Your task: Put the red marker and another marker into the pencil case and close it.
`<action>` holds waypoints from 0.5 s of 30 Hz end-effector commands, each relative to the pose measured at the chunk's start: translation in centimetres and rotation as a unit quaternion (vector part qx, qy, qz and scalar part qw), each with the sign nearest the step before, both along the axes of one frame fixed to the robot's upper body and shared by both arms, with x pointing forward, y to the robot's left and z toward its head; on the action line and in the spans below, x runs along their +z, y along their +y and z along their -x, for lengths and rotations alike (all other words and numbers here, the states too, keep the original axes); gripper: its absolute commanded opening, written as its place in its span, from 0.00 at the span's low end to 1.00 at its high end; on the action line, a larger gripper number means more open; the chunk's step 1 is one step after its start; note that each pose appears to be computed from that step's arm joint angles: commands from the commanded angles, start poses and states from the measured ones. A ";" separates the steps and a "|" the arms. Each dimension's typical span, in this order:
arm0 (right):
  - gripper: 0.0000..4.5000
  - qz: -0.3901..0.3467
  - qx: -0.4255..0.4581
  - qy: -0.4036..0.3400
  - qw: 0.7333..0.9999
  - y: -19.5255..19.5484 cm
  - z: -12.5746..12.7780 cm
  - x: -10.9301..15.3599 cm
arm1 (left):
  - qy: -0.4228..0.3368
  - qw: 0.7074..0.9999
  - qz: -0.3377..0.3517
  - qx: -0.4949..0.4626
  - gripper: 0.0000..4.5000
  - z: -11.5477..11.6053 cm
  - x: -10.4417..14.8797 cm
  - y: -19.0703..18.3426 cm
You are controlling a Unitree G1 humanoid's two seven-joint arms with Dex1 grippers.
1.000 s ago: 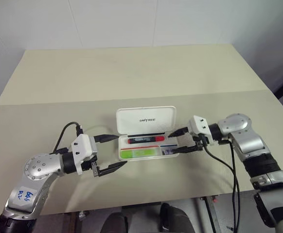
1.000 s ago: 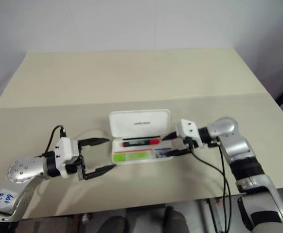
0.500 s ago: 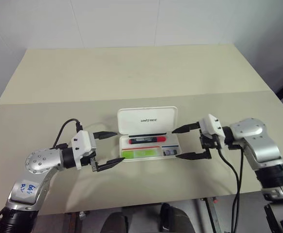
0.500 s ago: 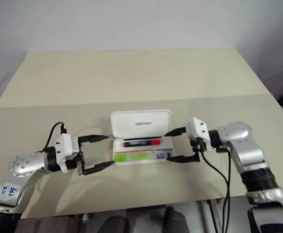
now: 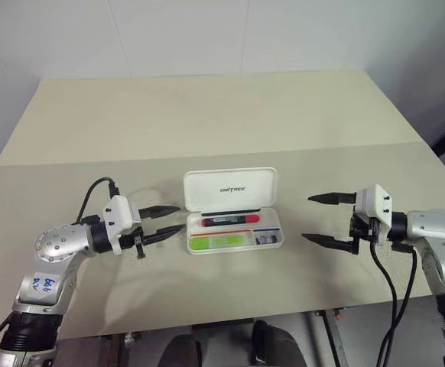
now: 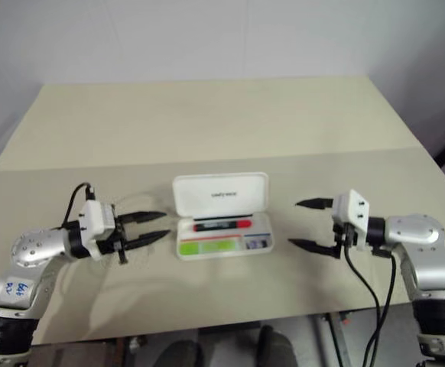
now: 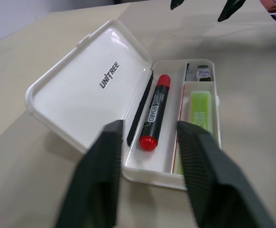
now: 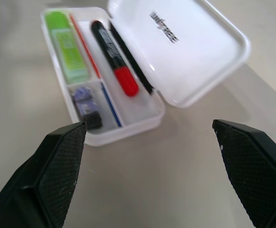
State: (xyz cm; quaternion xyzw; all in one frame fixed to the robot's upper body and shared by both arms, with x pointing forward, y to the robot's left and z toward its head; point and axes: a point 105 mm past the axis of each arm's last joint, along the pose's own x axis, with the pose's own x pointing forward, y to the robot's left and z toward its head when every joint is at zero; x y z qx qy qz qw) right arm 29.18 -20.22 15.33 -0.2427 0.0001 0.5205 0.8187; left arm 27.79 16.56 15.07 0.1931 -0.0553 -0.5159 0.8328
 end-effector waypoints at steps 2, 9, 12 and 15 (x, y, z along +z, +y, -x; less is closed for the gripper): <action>1.00 -0.006 -0.010 -0.029 1.000 -0.3 0.3 0.5 | -0.043 0.999 0.017 0.022 0.03 -0.5 1.3 0.2; 1.00 -0.007 -0.016 -0.033 0.999 -0.2 0.3 0.0 | -0.102 0.982 0.079 0.135 0.01 -2.2 3.1 1.9; 1.00 -0.007 -0.015 -0.035 0.999 -0.2 0.3 0.0 | -0.106 0.971 0.101 0.188 0.01 -3.1 3.5 2.9; 1.00 -0.006 -0.014 -0.037 0.999 -0.2 0.2 0.0 | -0.093 0.966 0.102 0.220 0.01 -4.0 3.0 3.2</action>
